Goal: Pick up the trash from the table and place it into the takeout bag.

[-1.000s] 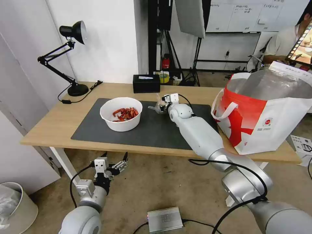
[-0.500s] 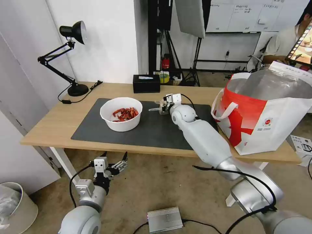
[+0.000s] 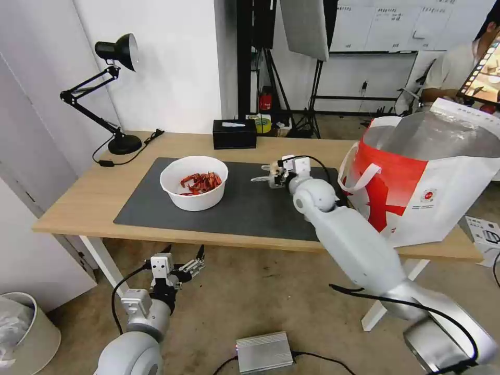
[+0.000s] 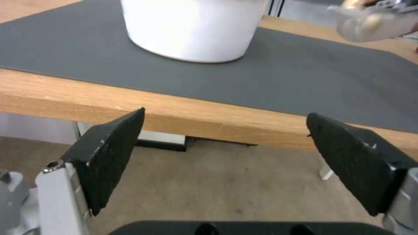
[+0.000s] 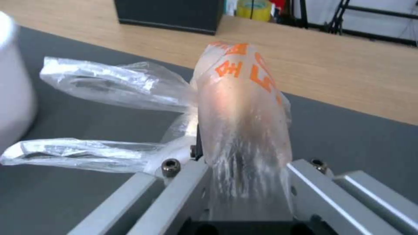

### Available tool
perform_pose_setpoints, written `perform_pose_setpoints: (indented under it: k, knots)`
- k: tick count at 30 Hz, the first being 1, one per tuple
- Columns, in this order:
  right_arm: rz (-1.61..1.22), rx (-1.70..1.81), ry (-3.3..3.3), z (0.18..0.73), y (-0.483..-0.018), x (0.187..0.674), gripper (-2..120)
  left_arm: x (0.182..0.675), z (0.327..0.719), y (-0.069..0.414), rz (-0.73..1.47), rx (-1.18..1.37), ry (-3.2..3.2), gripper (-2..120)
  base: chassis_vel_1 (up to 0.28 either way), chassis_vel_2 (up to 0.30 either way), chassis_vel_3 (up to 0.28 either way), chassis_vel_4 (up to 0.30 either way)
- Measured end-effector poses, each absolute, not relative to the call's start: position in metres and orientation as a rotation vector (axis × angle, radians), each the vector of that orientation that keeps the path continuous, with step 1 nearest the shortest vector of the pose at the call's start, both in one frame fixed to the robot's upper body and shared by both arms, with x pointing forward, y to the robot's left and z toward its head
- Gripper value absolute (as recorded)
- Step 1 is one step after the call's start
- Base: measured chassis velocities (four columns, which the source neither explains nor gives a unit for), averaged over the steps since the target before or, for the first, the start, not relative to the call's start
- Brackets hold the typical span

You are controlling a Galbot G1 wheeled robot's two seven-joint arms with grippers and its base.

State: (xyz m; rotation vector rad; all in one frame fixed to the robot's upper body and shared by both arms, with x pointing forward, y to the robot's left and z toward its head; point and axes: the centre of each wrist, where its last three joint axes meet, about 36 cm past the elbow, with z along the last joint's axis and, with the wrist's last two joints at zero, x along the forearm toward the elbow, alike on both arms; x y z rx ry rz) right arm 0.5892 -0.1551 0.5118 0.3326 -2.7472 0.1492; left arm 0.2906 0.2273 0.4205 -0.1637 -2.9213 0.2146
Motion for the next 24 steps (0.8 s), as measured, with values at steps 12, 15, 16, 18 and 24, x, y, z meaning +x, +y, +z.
perform_pose_setpoints:
  k: [12, 15, 16, 18, 24]
  knots:
    - [0.181, 0.393, -2.815, 0.534, -0.161, 0.507, 3, 0.287, 0.421, 0.225, 0.216, -0.162, -2.922, 100, 0.0, 0.0, 0.0, 0.0]
    - [0.186, 0.396, -2.826, 0.534, -0.169, 0.478, 3, 0.286, 0.422, 0.224, 0.215, -0.163, -2.923, 100, 0.0, 0.0, 0.0, 0.0]
    - [0.186, 0.396, -2.826, 0.534, -0.169, 0.478, 3, 0.286, 0.422, 0.224, 0.215, -0.163, -2.923, 100, 0.0, 0.0, 0.0, 0.0]
    - [0.189, 0.39, -2.83, 0.534, -0.176, 0.462, 2, 0.286, 0.421, 0.223, 0.214, -0.165, -2.922, 100, 0.0, 0.0, 0.0, 0.0]
    - [0.202, 0.375, -2.852, 0.541, -0.192, 0.435, 2, 0.285, 0.42, 0.219, 0.216, -0.169, -2.92, 100, 0.0, 0.0, 0.0, 0.0]
